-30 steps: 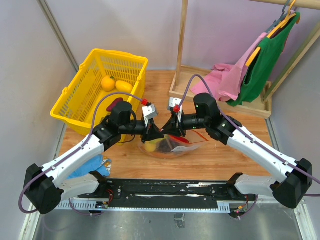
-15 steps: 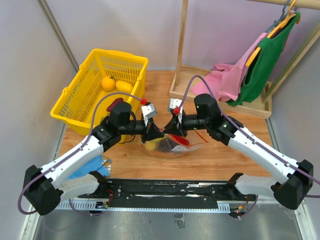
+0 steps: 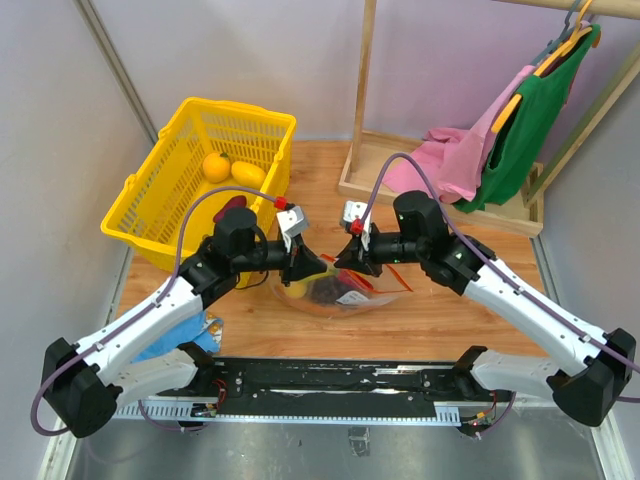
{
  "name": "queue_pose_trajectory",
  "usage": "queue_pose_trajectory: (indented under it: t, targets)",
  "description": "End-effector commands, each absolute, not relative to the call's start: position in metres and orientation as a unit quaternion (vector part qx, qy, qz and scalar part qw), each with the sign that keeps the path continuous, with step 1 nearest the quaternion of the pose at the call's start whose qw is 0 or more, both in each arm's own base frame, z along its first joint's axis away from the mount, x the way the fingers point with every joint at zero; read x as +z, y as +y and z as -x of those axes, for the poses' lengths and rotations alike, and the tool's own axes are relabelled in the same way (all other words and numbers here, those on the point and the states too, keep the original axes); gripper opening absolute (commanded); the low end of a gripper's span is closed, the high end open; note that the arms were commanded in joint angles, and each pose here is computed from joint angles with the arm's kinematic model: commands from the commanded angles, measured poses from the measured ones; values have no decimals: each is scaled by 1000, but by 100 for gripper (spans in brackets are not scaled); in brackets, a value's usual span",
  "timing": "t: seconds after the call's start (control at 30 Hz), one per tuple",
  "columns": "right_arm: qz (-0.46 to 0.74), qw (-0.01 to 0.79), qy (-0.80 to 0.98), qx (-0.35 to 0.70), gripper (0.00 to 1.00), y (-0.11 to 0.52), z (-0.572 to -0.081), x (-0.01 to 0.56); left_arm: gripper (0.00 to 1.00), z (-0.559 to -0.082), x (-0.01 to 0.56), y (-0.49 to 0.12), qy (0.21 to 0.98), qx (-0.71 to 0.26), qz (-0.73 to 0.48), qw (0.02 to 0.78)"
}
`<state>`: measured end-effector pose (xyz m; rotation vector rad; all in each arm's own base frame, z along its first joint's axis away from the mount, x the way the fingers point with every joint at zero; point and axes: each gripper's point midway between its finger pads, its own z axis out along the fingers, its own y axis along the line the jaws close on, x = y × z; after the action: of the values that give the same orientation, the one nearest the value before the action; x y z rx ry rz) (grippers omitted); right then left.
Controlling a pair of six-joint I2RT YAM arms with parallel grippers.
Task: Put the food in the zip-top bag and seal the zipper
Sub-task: Zip the zipper food storage bag at the center of the board.
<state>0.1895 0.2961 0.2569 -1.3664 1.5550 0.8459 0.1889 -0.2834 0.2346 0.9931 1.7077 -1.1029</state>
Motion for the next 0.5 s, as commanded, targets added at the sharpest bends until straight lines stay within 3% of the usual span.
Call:
queue_pose_trajectory:
  t: [0.0, 0.47]
  targets:
    - [549, 419, 657, 303, 1, 274, -189, 238, 0, -197, 256, -279, 668, -430, -382, 471]
    - [517, 410, 721, 212, 1, 224, -199, 209, 0, -217, 267, -260, 700, -383, -315, 514]
